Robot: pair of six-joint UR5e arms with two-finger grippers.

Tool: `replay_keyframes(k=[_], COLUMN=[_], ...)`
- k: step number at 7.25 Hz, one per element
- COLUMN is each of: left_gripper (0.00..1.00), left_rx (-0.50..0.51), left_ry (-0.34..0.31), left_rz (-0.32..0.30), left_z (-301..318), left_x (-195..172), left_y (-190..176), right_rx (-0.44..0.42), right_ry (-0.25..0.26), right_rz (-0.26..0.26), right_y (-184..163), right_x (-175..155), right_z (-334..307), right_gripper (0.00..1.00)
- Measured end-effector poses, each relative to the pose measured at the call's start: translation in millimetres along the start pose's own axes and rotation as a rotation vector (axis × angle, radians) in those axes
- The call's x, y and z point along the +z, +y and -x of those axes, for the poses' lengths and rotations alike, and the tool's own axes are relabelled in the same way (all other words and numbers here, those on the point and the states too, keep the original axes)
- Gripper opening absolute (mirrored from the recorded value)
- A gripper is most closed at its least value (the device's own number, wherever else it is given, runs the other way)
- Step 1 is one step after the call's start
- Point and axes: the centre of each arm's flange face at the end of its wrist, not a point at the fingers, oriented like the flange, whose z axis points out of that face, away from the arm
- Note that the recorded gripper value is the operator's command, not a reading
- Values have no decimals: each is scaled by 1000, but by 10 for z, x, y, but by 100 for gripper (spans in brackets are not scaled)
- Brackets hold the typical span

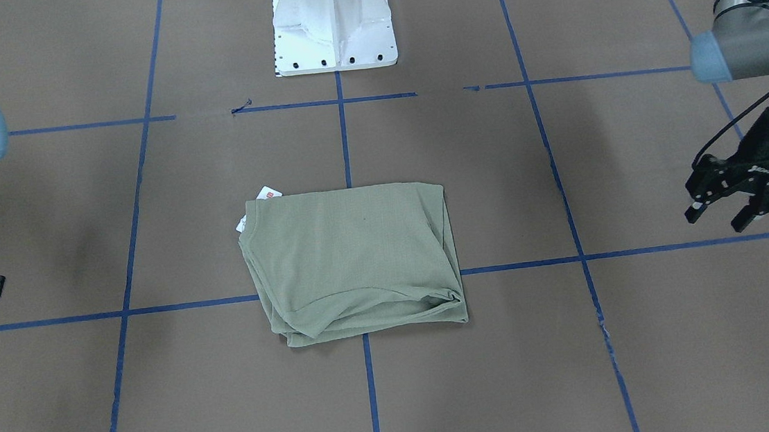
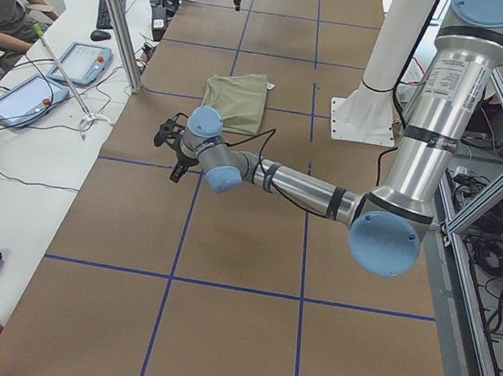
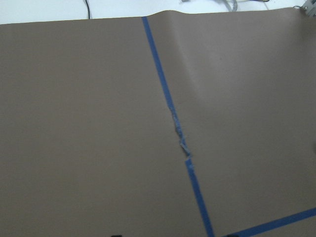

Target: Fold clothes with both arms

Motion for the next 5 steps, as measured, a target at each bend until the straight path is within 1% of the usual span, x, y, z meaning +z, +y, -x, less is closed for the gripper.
replay_keyframes(k=[1,2,3,4,5], left_gripper=[95,100,100,100,100], left_rx=[33,60,77,77,64], left_ry=[-18,-54,-92,-120,-136], left_rz=[20,41,71,99,126], left_z=[373,694,978,1204,1353], left_x=[-249,-494,-721,-902,-1002], left_y=[98,133,154,184,232], right_rx=[-28,-39,-28,-8,7], right_ry=[9,-11,-31,-42,-45], right_rz=[27,52,62,68,68], right_y=[186,375,551,709,851], right_x=[-91,-118,-129,-130,-144], right_z=[-500,-960,-1320,-1582,-1743], right_gripper=[0,0,62,100,100])
